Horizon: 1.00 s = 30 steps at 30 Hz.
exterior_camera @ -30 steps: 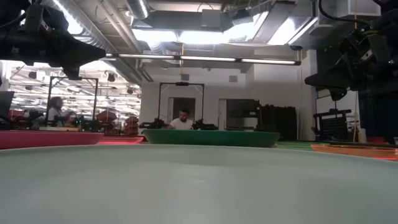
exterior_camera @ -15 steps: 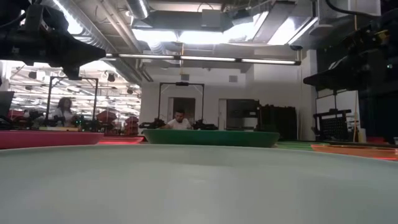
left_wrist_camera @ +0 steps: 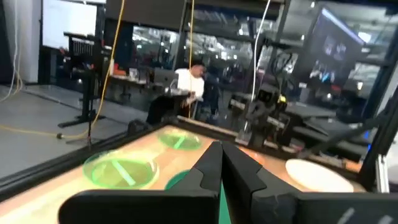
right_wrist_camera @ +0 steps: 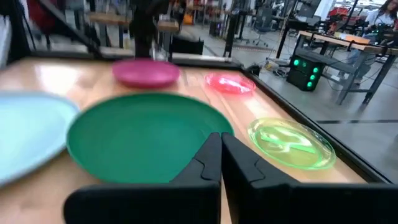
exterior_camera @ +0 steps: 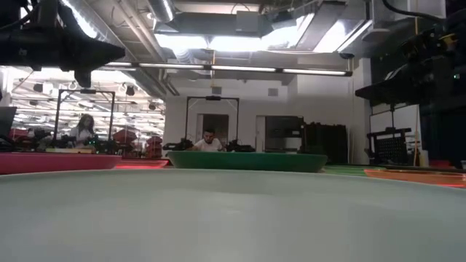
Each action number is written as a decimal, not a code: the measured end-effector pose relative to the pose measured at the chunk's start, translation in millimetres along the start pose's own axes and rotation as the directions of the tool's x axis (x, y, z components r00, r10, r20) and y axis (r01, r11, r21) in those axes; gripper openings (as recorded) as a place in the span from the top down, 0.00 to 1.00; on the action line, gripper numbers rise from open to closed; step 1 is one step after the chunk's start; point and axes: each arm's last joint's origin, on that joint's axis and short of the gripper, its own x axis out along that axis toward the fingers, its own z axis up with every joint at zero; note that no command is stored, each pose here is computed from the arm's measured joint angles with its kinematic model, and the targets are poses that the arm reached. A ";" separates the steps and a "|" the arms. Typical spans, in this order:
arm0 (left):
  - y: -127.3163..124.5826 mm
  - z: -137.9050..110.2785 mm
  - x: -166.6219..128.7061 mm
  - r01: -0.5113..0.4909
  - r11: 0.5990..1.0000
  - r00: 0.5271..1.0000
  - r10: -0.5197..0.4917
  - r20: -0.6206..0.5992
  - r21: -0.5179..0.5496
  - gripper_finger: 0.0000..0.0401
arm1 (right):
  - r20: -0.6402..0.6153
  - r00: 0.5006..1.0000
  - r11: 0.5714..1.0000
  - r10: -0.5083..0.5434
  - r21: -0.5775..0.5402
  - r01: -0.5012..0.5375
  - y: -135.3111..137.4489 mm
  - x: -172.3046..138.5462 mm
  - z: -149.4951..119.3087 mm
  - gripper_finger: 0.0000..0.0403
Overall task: Stack plastic plates
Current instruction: Stack the green plate on top of the blue plate
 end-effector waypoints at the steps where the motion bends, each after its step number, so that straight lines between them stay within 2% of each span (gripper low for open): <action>1: 0.1 1.4 0.0 -0.010 1.000 1.000 0.010 0.015 0.003 0.99 | 0.016 1.000 1.000 -0.002 0.029 0.001 -0.2 0.0 1.6 1.00; 6: 0.5 8.5 -0.4 -0.050 0.999 0.995 0.048 0.089 0.015 0.99 | 0.042 0.999 0.991 -0.005 0.135 -0.001 -0.5 0.0 4.1 1.00; 17: -1.5 2.7 6.2 -0.052 0.998 0.998 0.051 0.033 0.040 0.99 | 0.004 1.000 0.979 0.001 0.205 -0.001 -0.7 12.3 9.8 1.00; 26: -2.5 -6.4 11.3 -0.045 0.994 0.997 0.050 -0.051 0.098 0.99 | -0.163 0.986 0.976 0.021 0.216 0.015 -1.6 41.3 26.1 1.00; 30: -2.0 -5.9 11.3 -0.062 0.993 0.997 0.067 -0.042 0.104 0.99 | -0.239 0.971 0.974 0.029 0.223 0.025 -1.3 56.5 27.6 1.00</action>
